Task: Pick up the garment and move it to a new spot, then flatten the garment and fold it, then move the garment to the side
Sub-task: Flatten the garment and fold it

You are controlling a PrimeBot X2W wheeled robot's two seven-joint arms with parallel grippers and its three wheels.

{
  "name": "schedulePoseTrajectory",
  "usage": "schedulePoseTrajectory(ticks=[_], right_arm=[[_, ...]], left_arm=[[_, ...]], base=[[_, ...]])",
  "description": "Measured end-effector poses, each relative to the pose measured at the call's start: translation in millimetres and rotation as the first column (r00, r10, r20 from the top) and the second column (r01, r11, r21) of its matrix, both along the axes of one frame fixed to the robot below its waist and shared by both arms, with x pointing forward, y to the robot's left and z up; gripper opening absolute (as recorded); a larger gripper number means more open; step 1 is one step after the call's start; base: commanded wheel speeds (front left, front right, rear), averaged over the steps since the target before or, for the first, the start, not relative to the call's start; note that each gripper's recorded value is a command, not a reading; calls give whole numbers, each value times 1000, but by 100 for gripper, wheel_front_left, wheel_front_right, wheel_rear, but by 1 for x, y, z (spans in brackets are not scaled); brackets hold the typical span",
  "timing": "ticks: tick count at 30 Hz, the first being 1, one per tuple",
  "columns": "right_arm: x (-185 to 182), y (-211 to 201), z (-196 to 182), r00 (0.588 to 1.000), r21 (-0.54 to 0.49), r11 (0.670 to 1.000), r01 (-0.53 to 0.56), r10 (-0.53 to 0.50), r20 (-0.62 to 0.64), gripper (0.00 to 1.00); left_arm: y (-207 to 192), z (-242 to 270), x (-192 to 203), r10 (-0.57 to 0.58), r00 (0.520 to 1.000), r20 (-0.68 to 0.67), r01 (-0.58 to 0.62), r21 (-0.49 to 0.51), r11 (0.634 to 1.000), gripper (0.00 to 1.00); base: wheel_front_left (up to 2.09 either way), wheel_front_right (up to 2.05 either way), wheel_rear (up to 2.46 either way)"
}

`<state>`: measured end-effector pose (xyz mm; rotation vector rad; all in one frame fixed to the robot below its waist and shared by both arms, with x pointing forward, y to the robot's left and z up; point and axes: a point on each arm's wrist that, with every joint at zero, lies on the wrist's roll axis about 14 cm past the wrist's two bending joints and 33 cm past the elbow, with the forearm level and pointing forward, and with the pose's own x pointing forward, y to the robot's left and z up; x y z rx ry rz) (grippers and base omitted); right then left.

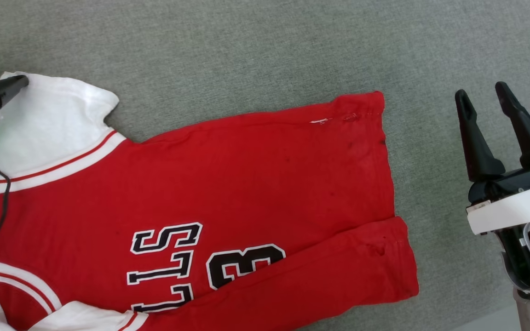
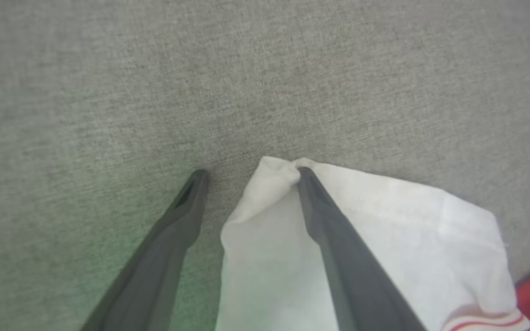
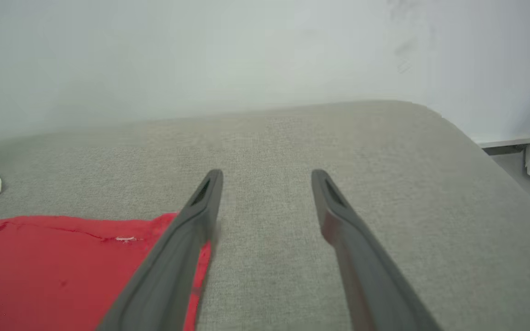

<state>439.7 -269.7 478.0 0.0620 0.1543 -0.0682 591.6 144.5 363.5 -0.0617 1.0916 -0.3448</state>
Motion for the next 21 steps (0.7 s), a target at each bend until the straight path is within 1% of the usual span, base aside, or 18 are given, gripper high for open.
schedulePoseTrajectory(ticks=[1, 3, 9, 11, 14, 16, 17, 21], right_arm=[[0, -1, -2, 1000, 5, 1000, 5, -5, -4, 100], [-1, -2, -6, 1000, 21, 1000, 10, -9, -17, 100], [5, -5, -11, 997, 78, 997, -4, 10, -72, 100], [9, -5, -17, 992, 107, 994, -19, 32, -124, 100], [17, -7, -29, 970, 140, 989, -43, 76, -233, 100], [22, -7, -39, 937, 153, 986, -64, 113, -330, 100], [22, -5, -47, 913, 165, 984, -74, 133, -385, 100], [24, 13, -71, 793, 215, 969, -123, 226, -566, 100]], left_arm=[[0, -3, -1, -2, 1000, -12, 2, 6, 1000, 49], [-4, -7, -2, 6, 999, -31, -7, -1, 1000, 0], [-12, -8, -5, 38, 999, -19, -39, -52, 998, 0], [-11, -5, -5, 46, 999, 5, -45, -59, 997, 0], [-8, 2, -5, 50, 998, 47, -47, -62, 997, 0], [-10, 9, -6, 48, 996, 76, -43, -73, 996, 0], [-9, 14, -5, 48, 994, 95, -40, -76, 996, 0], [-8, 37, -3, 56, 982, 179, -37, -106, 994, 0]], base=[[0, 0, 0], [0, 0, 0], [0, 0, 0], [0, 0, 0], [0, 0, 0], [0, 0, 0], [0, 0, 0], [0, 0, 0]])
